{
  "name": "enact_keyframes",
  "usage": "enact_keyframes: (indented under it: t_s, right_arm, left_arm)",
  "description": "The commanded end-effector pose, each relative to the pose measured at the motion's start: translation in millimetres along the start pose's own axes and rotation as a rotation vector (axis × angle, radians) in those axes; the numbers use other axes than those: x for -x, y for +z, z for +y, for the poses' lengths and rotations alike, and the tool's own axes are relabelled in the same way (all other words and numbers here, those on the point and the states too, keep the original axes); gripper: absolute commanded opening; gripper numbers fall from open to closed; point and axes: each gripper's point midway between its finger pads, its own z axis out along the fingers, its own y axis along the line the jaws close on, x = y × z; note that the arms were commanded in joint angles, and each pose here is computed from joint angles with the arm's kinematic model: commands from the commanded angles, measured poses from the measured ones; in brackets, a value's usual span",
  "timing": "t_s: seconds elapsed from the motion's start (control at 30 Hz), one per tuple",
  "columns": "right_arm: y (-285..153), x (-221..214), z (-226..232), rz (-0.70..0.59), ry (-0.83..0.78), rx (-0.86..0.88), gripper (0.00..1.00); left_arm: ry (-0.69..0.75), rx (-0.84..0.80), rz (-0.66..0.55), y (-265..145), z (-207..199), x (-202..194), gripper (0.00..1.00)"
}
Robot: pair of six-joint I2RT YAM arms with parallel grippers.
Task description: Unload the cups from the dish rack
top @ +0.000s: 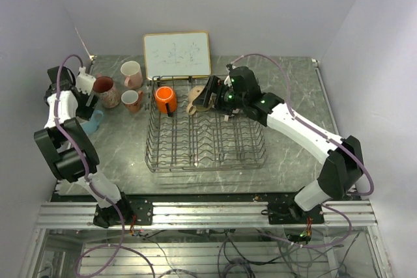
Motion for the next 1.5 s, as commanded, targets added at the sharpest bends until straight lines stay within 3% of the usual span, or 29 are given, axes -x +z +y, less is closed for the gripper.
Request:
enact_keyframes:
  t_s: [0.0,0.17,0.27,0.5,1.1,1.47]
  right_arm:
    - [9,13,-30,-0.043,-0.092,-0.169,0.84]
    - [29,18,-57,-0.069,-0.195,-0.374,0.84]
    - [51,17,-56,-0.094,-0.251,-0.490,0.84]
    - [112,2,-81,-0.127,-0.290,-0.709,0.81]
    - [164,-3,-100,-0.200,-0.312,-0.765,0.64]
    - [152,-4,-117,-0.235,-0.348,-0.857,0.50]
  left_arm:
    - [-0.013,-0.011,-0.137,-51,15,34,0.99]
    - [-0.061,-0.127,-0.239,-96,-2,61,1.00]
    - [-0.057,-0.231,-0.276,-119,-35,74,1.00]
    - [-0.001,-0.310,-0.309,-148,-89,77,0.99]
    - [0.009,-0.332,-0.348,-166,-100,73,1.00]
    - [0.015,-0.315,-0.392,-181,-94,81,1.00]
